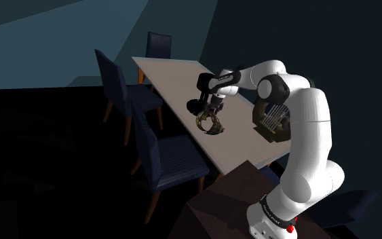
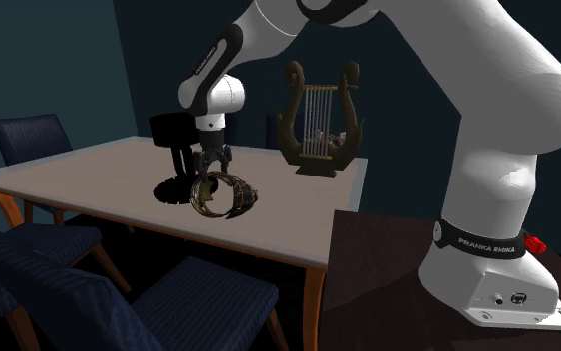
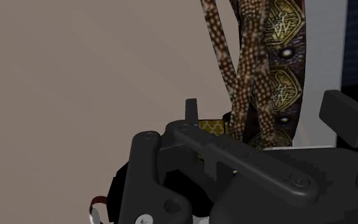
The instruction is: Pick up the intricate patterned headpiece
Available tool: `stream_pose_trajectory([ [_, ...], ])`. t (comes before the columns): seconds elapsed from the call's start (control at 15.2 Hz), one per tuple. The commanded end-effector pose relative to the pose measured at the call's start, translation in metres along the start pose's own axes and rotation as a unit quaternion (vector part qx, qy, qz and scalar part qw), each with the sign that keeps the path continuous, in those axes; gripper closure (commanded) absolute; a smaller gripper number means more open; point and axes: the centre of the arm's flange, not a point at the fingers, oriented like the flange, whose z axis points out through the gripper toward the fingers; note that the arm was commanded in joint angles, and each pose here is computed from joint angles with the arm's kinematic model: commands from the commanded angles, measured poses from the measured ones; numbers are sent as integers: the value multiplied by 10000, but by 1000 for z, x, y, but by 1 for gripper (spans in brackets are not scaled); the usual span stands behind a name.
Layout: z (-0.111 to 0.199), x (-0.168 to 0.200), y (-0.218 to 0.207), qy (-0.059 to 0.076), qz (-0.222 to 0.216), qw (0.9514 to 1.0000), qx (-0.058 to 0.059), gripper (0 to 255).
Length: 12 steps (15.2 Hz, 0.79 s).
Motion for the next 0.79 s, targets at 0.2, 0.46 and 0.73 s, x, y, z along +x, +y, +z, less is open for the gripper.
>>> stream_pose_trajectory([
  [0.2, 5, 0, 0, 2, 0, 10000, -1, 255],
  [0.46, 5, 0, 0, 2, 0, 10000, -1, 255],
  [0.73, -1, 0, -1, 2, 0, 10000, -1, 255],
])
